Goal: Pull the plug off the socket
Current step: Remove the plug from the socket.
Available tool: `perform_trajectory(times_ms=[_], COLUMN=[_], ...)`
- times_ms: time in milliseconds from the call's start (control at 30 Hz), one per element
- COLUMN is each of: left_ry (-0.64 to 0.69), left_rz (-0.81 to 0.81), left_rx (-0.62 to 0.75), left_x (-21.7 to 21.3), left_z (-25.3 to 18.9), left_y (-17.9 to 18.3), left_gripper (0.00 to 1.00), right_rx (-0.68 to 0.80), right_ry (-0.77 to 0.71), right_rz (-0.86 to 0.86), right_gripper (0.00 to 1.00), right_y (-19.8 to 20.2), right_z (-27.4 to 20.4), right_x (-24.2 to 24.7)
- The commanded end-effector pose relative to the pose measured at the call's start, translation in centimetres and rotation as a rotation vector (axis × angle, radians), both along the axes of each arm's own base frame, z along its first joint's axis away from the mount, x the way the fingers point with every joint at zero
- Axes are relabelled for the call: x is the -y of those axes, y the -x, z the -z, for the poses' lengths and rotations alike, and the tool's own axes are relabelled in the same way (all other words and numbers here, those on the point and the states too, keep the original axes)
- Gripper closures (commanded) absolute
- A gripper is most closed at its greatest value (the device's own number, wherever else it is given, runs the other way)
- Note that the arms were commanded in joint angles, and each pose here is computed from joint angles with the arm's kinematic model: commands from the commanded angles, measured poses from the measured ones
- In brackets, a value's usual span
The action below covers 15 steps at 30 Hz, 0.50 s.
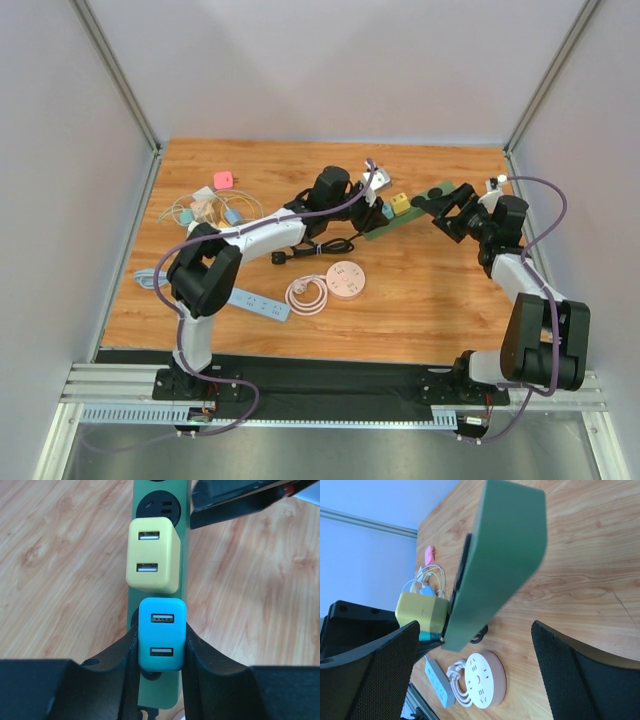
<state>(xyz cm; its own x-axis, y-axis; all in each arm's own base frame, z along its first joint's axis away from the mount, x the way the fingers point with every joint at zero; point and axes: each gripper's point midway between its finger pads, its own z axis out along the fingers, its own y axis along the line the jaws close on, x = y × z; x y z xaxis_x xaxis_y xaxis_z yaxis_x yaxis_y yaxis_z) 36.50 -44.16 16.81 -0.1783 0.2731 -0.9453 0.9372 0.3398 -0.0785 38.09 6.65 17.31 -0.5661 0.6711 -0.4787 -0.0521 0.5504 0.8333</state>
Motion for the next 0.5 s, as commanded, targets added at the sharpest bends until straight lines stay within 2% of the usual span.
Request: perform_trajectory(times_ms=[0, 167, 267, 300, 367, 400, 467], left_ry=[0.21, 0.247, 0.265, 0.268, 0.284, 0.286, 0.287], left_rz=[0.111, 0.151, 0.167, 0.17, 0.167, 0.17, 0.165], left_rx=[0.151, 0.142, 0.137, 0.134, 0.129, 0.127, 0.117], left_x=[2.8, 4.1, 4.8, 5.0, 5.2, 5.4, 5.5], left_z=[-9.5, -10.6, -10.9, -10.9, -11.0, -11.0, -10.7], left_y=[2.3, 3.9, 4.7, 4.9, 4.9, 5.0, 4.8], left_gripper=[1.0, 1.0, 1.0, 1.0, 1.0, 1.0, 1.0], right_rx=[0.043, -0.006, -0.026, -0.032, -0.035, -0.03, -0.004], right_ry=[-0.035, -0.039, -0.036, -0.037, -0.043, -0.049, -0.056], right_rz=[0.027, 0.046, 0.06, 0.063, 0.068, 0.064, 0.067], right_gripper=[0.07, 0.08, 0.13, 0.23, 0.36, 0.5, 0.65], right_y=[-0.7, -1.1, -1.2, -1.2, -1.2, -1.1, -1.1], right_z=[-1.3, -0.1, 0.5, 0.7, 0.7, 0.5, -0.1], right_x=[0.2, 0.5, 0.8, 0.9, 1.0, 1.0, 1.1])
